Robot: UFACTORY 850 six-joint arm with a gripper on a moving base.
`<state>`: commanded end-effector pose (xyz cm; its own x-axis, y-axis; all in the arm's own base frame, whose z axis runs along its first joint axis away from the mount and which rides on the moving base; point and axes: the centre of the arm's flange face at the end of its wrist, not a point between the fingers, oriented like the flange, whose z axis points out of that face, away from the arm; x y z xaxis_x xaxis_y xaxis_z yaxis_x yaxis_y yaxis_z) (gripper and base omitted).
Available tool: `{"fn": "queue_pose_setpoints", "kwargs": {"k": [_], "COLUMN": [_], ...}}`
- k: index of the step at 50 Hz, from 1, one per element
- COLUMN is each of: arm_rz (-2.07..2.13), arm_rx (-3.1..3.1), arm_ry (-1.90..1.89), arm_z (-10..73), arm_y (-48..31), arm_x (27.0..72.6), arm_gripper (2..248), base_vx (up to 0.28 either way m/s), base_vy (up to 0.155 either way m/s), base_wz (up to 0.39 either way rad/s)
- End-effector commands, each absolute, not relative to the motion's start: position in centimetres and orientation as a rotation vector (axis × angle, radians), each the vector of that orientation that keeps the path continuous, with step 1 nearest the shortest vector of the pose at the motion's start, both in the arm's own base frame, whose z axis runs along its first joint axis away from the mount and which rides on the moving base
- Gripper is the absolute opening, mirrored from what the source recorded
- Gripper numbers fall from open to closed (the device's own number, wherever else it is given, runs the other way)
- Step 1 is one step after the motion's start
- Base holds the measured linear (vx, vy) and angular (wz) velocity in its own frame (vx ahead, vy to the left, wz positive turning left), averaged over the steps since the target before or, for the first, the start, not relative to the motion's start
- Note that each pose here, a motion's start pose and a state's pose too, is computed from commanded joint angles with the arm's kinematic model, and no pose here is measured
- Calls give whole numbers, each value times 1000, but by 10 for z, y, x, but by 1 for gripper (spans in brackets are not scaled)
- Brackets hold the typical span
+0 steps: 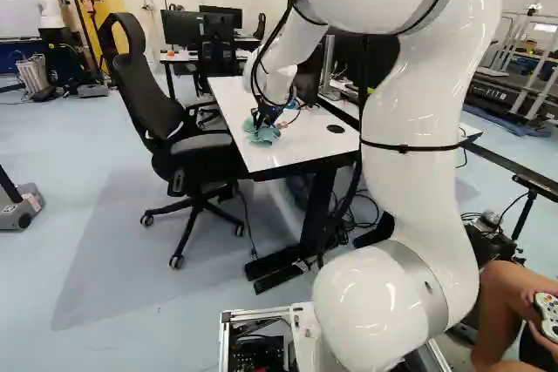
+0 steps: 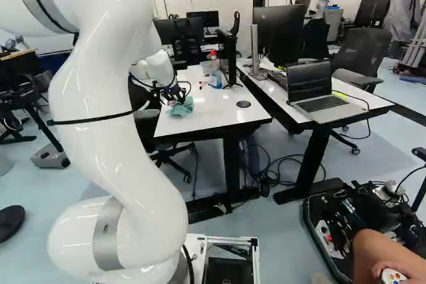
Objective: Clean the table with the green towel
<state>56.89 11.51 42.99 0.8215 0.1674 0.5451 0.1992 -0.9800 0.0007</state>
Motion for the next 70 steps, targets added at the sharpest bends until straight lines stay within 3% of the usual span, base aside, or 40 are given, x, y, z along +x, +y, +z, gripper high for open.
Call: {"fn": "queue_pose_setpoints", "kwargs": {"k": [42,70], "arm_rz": [-858,-892], "arm_rx": [-2993,-3003], "arm_ry": [-137,-51], "arm_z": [431,430], "arm_y": [50,19], "arm_x": [545,582], "arm_gripper": [46,46], "base_vx": [0,0], "base_vy": [0,0], "base_wz": [0,0]}}
